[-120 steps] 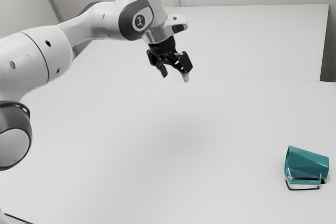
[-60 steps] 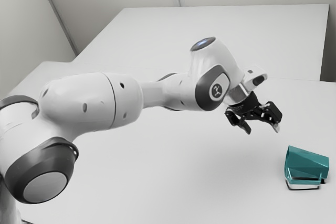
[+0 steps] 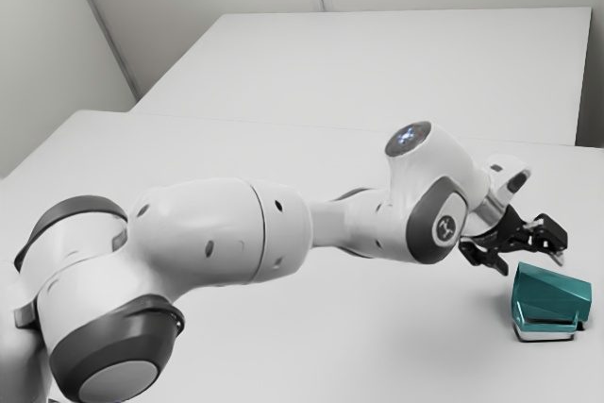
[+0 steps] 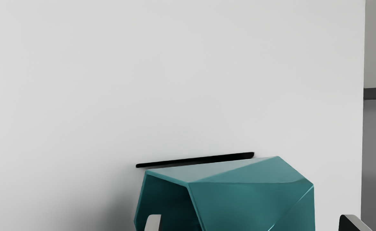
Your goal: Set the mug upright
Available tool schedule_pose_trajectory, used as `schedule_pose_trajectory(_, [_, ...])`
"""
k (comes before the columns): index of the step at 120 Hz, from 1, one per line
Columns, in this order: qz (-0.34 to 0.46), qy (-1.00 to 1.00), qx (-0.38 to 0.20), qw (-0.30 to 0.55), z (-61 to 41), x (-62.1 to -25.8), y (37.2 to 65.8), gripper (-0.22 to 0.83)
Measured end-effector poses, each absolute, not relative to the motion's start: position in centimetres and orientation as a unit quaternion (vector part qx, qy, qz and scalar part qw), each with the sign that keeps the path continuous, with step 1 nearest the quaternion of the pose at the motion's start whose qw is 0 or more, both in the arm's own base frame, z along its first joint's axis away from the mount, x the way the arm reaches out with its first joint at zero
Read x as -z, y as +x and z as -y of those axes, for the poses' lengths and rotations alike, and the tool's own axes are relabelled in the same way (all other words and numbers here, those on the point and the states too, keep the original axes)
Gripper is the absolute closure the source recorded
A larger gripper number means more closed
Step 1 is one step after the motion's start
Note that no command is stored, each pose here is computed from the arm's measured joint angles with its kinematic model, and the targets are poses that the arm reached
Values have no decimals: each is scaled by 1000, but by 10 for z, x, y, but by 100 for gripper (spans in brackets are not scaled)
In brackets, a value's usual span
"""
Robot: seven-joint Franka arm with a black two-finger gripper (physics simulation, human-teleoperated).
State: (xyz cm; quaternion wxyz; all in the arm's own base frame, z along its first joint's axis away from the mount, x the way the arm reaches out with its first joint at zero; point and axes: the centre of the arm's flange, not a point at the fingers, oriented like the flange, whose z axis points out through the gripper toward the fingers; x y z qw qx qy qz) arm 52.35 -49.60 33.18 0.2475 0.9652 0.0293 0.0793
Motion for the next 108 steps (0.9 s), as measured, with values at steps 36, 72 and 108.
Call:
schedule_pose_trajectory(36, [-8, 966, -106, 237, 524, -314, 504, 1])
schedule_pose_trajectory(72, [0, 963, -137, 231, 533, -301, 500, 6])
schedule_pose_trajectory(108, [-1, 953, -166, 254, 546, -318, 500, 32])
